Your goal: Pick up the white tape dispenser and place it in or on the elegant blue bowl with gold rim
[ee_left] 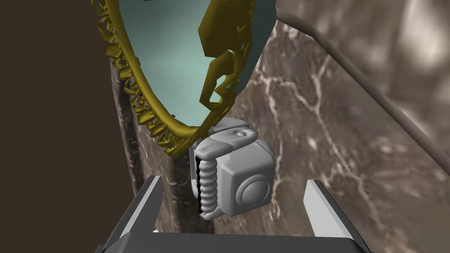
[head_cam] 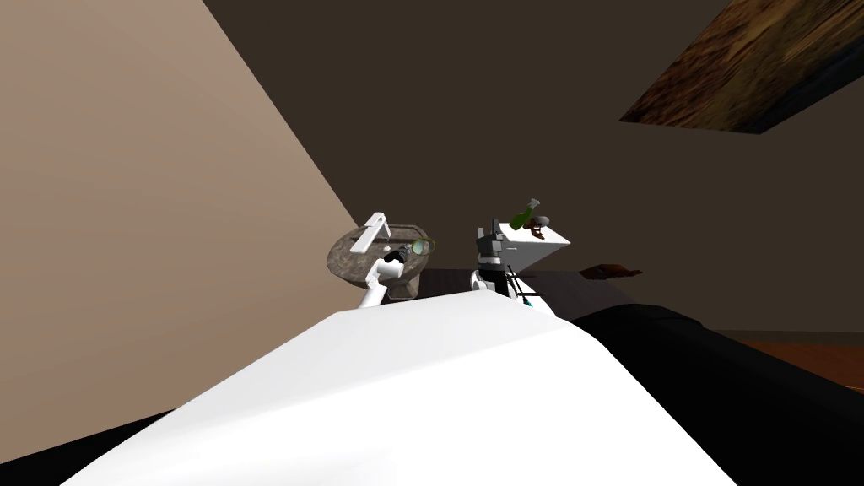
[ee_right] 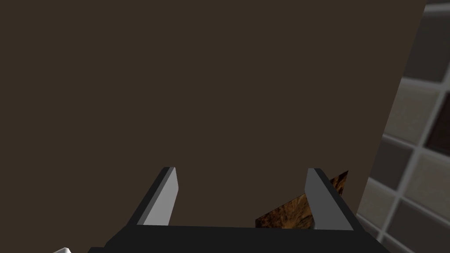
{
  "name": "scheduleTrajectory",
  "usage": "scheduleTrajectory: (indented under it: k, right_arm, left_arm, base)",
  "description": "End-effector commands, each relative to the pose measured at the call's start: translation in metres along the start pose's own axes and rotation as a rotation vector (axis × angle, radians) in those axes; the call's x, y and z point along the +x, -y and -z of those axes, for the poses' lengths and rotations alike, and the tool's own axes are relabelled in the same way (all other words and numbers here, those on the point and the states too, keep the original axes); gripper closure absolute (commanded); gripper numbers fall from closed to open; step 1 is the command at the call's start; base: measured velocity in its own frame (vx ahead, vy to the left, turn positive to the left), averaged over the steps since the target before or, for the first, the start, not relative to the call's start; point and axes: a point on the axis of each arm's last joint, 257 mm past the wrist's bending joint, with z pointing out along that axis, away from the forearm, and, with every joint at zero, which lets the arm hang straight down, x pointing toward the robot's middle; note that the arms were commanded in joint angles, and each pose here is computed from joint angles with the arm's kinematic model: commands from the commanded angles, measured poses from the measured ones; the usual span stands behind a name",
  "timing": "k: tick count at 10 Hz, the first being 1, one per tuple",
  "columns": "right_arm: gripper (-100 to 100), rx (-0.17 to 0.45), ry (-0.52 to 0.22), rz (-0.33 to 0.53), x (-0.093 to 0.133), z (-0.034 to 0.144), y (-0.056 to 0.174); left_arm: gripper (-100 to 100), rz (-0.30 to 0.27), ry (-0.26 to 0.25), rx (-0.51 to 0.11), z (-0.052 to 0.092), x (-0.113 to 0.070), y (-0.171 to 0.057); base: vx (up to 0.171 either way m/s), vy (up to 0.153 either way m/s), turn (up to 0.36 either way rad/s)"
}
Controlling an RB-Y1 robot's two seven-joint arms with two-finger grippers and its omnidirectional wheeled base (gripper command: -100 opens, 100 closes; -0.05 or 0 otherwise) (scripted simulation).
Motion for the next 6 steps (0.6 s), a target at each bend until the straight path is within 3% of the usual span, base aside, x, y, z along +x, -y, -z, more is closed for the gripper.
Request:
scheduleTrajectory:
  k: [1,2,6]
  right_arm:
    - [0,0.000,0.000,0.000,0.0000,0.0000,0.0000]
    - [0,0.000,0.000,0.000,0.0000,0.0000,0.0000]
    - [0,0.000,0.000,0.000,0.0000,0.0000,0.0000]
  left_arm:
    - [-100,0.000,0.000,0.000,0.0000,0.0000,0.0000]
    - [100,0.000,0.000,0.002,-0.0003,-0.0001,0.0003]
    - [100,0.000,0.000,0.002,-0.0003,0.0001,0.0003]
  base:
    - [0.032,-0.006,0.000]
    - [0.000,0.000,0.000]
    - [0.000,0.000,0.000]
